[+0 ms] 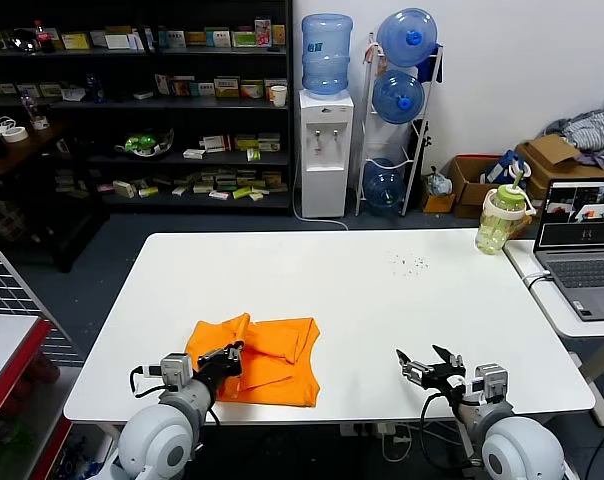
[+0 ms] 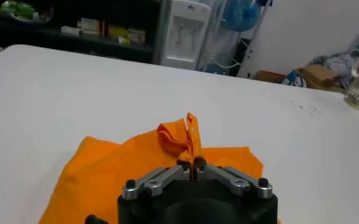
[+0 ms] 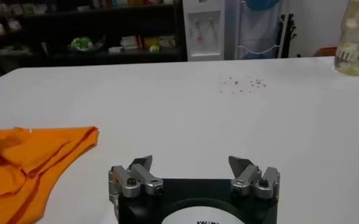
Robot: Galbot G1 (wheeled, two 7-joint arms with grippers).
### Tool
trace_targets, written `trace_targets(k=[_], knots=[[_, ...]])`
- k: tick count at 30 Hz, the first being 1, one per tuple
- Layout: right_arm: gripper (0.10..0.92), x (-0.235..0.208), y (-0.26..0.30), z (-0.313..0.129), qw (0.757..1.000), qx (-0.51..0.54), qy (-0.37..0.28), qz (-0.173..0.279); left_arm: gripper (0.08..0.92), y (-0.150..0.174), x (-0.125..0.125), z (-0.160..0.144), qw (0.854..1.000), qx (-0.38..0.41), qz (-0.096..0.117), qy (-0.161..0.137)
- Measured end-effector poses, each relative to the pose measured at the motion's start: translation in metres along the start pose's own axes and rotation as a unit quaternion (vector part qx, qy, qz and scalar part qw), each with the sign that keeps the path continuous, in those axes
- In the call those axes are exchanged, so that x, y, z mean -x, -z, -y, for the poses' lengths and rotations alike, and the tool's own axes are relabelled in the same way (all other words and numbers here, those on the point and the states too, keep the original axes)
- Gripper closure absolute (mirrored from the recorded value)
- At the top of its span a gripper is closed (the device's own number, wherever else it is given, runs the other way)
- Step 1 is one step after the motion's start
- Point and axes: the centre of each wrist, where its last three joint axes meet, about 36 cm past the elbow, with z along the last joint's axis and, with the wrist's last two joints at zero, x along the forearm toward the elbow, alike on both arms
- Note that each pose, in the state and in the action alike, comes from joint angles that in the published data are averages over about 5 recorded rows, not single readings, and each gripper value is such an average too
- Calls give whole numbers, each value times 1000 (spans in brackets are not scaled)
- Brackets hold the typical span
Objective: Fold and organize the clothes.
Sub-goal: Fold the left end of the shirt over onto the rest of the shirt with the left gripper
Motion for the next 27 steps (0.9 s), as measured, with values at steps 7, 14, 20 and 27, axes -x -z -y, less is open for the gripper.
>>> trace_targets(k=[7, 14, 20, 27], knots=[[200, 3, 0, 0, 1000, 1, 0, 0, 887, -1, 9, 23, 1000, -21, -2, -15], [200, 6, 0, 1, 1000, 2, 1, -1, 884, -3, 19, 41, 999, -33, -6, -27], [200, 8, 0, 2, 1000, 2, 0, -3, 761, -2, 24, 49, 998, -49, -8, -36], [200, 12, 0, 2, 1000, 2, 1, -4, 562, 0, 19, 51, 997, -68, -13, -41]])
